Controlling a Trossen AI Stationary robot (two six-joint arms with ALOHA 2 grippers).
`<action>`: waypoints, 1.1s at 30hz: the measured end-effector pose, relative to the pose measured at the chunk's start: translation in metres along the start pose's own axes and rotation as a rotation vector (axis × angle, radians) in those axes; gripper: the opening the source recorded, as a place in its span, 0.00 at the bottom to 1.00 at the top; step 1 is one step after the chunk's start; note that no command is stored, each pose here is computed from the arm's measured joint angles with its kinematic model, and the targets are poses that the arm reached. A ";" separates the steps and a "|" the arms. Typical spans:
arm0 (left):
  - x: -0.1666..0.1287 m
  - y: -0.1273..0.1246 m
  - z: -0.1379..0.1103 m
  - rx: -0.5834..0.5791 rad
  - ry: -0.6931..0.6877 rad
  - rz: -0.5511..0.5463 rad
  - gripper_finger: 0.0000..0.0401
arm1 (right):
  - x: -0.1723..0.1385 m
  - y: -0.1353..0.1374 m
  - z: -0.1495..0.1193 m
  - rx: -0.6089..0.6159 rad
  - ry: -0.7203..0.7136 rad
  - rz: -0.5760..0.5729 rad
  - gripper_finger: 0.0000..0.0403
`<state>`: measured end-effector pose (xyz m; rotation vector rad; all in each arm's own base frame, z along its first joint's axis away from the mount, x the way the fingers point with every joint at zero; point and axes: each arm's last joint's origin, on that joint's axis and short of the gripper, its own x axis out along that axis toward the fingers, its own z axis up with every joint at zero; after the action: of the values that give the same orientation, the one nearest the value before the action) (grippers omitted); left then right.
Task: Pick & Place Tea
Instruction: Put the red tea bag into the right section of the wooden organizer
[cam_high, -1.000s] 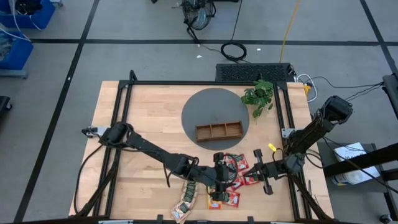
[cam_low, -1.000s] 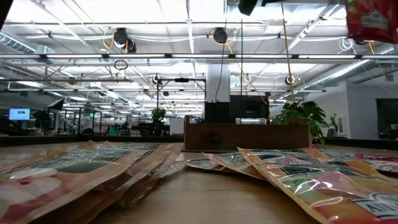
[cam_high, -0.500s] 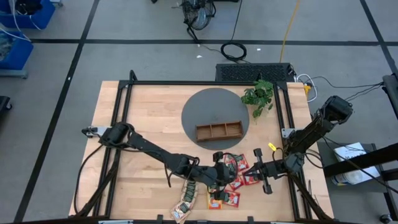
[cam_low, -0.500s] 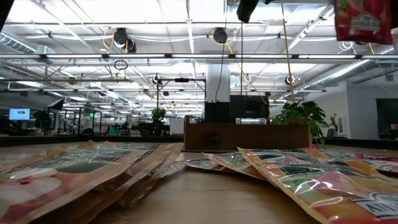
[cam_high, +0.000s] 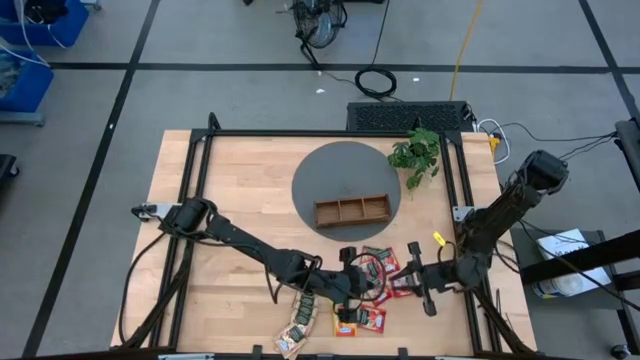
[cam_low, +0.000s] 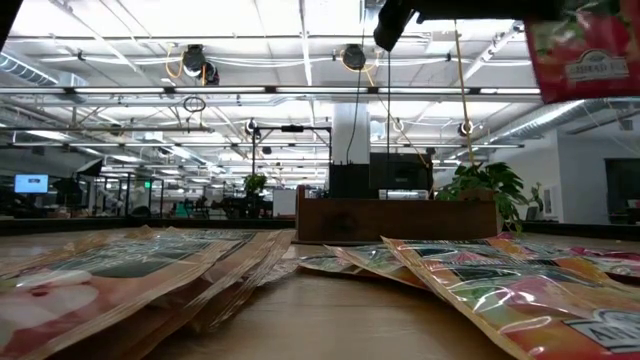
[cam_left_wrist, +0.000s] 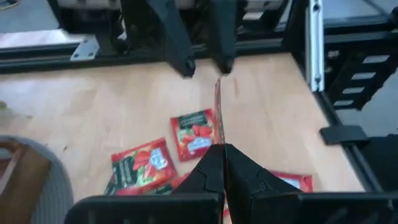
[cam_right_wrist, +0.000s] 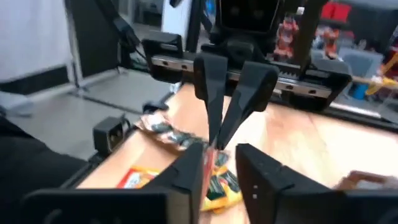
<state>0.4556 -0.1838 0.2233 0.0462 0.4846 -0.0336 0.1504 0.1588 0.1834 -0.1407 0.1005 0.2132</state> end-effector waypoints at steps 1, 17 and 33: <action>0.000 0.000 -0.001 -0.001 0.007 0.011 0.01 | 0.004 0.001 0.004 -0.003 0.034 -0.006 0.26; 0.000 0.000 -0.002 -0.004 0.016 0.043 0.00 | 0.036 -0.019 0.035 0.239 0.449 0.018 0.35; 0.000 0.002 -0.004 0.006 0.039 0.052 0.00 | 0.055 -0.026 0.027 0.180 0.440 0.031 0.02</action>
<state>0.4538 -0.1810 0.2195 0.0653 0.5218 0.0169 0.2119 0.1486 0.2075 -0.0047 0.5584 0.2003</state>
